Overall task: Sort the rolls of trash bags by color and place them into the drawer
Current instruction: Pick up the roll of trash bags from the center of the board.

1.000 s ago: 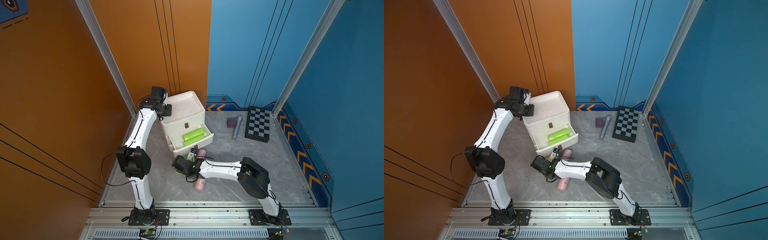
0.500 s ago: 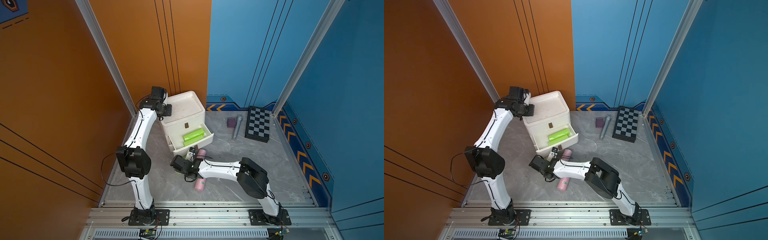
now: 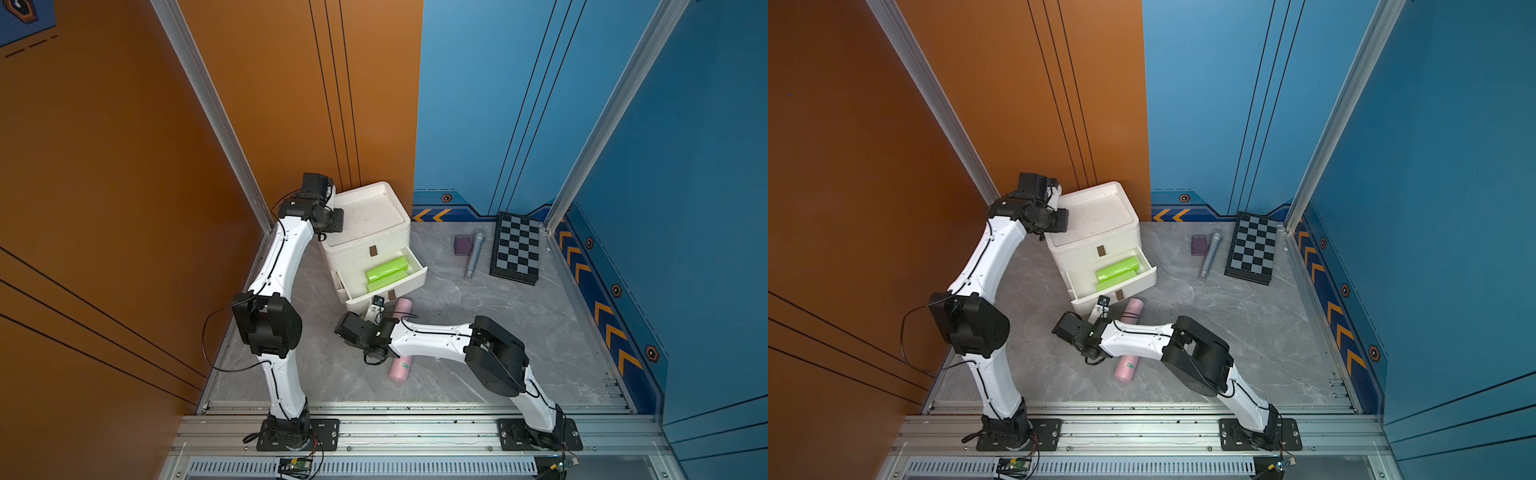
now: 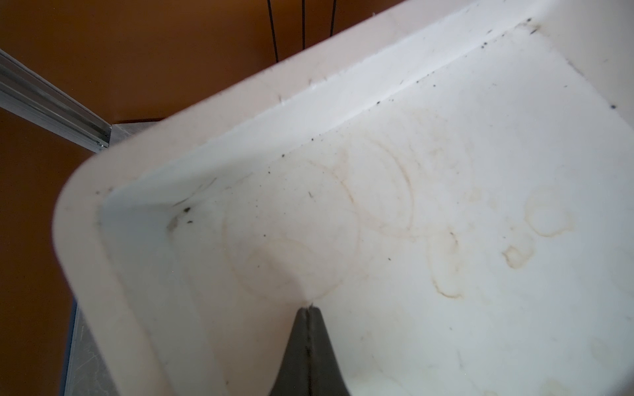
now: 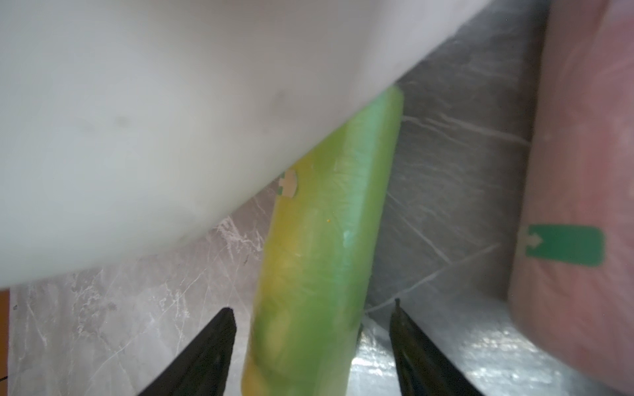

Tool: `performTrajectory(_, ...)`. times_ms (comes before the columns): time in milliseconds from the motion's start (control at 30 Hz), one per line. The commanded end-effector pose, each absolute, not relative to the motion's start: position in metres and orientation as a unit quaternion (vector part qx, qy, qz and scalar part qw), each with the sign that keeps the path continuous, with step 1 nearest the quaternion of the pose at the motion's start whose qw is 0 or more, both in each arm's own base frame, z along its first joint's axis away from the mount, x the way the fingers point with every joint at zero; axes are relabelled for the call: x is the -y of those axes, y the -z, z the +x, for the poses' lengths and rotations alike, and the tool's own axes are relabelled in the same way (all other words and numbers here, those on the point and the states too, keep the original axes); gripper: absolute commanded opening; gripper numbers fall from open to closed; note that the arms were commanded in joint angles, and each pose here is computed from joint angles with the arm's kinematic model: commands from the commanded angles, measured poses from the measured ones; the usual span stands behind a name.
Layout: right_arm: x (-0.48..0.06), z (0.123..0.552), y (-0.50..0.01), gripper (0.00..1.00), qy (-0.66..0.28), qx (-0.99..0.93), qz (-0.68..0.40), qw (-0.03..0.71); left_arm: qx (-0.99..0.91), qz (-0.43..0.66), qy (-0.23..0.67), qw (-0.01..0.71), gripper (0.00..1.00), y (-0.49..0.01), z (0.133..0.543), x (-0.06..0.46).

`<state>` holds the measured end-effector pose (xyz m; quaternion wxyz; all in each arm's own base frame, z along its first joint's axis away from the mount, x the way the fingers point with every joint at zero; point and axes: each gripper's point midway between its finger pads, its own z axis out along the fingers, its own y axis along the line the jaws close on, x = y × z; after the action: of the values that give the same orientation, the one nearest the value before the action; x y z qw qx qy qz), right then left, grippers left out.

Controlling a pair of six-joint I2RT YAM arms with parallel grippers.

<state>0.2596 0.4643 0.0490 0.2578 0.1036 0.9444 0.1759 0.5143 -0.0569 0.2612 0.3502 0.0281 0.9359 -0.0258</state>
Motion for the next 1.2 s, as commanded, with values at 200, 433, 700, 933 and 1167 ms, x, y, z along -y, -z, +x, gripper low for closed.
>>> performTrajectory(200,-0.442,0.261,-0.025,0.59,-0.129,-0.950,0.106,0.265,-0.992,0.029,0.028,0.121,0.00,-0.149,0.451,0.055)
performTrajectory(433,-0.431,0.247,-0.035,0.41,-0.133,-0.951,0.103,0.260,-0.992,0.027,0.028,0.123,0.00,-0.150,0.451,0.053)
performTrajectory(700,-0.414,0.218,-0.048,0.32,-0.139,-0.955,0.084,0.248,-0.992,0.027,0.029,0.123,0.00,-0.150,0.450,0.054)
performTrajectory(933,-0.409,0.197,-0.042,0.46,-0.139,-0.965,0.050,0.216,-0.991,0.027,0.026,0.125,0.00,-0.152,0.449,0.052)
performTrajectory(1167,-0.403,0.207,-0.040,0.56,-0.133,-0.968,0.036,0.209,-0.991,0.027,0.026,0.126,0.00,-0.154,0.448,0.052)
